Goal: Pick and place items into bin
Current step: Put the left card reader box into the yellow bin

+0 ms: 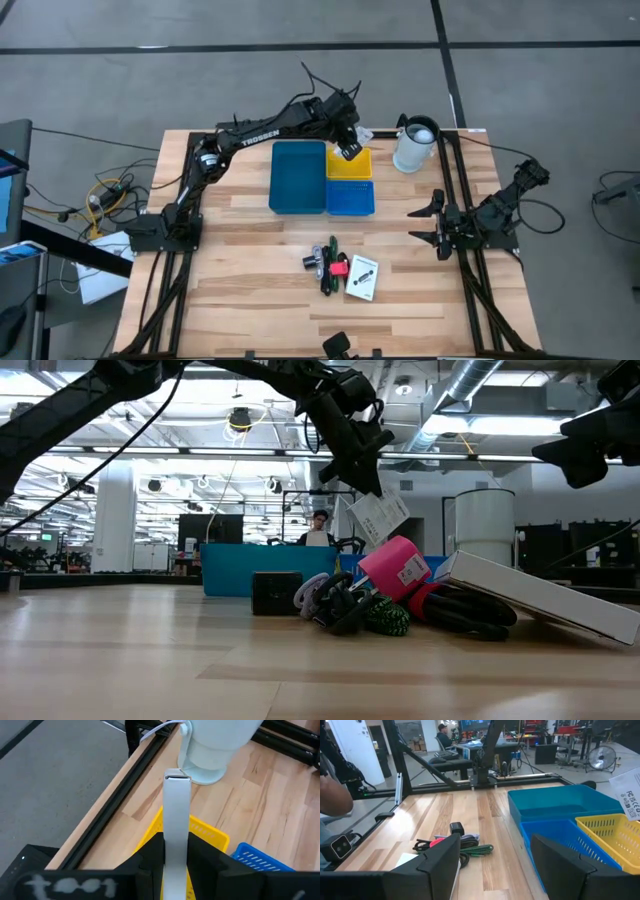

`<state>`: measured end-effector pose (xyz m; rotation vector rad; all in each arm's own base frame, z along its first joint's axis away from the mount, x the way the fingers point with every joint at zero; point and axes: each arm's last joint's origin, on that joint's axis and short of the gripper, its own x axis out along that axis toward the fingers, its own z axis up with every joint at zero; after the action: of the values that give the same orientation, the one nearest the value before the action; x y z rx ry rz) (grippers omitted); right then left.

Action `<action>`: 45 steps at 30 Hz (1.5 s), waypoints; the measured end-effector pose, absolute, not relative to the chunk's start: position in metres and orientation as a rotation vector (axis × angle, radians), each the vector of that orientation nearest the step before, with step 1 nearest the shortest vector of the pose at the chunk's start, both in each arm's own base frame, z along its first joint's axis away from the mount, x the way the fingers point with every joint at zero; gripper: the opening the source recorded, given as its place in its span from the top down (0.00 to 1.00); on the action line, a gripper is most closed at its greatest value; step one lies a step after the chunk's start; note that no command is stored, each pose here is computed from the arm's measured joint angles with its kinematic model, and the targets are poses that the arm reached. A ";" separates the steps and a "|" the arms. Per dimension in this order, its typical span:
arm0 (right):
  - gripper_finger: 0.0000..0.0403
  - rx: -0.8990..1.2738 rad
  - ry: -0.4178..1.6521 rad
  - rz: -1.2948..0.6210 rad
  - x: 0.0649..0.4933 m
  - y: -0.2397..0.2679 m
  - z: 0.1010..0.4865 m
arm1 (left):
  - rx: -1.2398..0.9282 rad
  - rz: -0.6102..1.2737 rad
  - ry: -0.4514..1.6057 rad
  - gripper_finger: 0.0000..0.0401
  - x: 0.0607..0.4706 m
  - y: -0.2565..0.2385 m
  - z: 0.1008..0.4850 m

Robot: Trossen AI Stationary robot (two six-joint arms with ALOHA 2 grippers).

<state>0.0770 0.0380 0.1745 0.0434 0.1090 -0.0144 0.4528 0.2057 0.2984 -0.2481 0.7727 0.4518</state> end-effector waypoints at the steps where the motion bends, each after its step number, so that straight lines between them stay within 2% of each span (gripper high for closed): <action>1: 0.42 0.043 0.109 -0.014 0.077 0.038 0.174 | -0.247 0.451 0.773 0.84 0.453 0.206 0.298; 37: 0.42 0.044 0.109 -0.014 0.077 0.038 0.175 | -0.243 0.436 0.801 0.84 0.454 0.198 0.297; 41: 0.42 0.044 0.108 -0.015 0.077 0.038 0.175 | -0.245 0.437 0.800 0.81 0.454 0.198 0.297; 45: 0.42 0.044 0.108 -0.014 0.077 0.038 0.175 | -0.243 0.437 0.800 0.73 0.454 0.198 0.297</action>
<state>0.0769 0.0380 0.1747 0.0438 0.1084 -0.0145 0.4542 0.1979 0.2970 -0.2435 0.7998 0.4374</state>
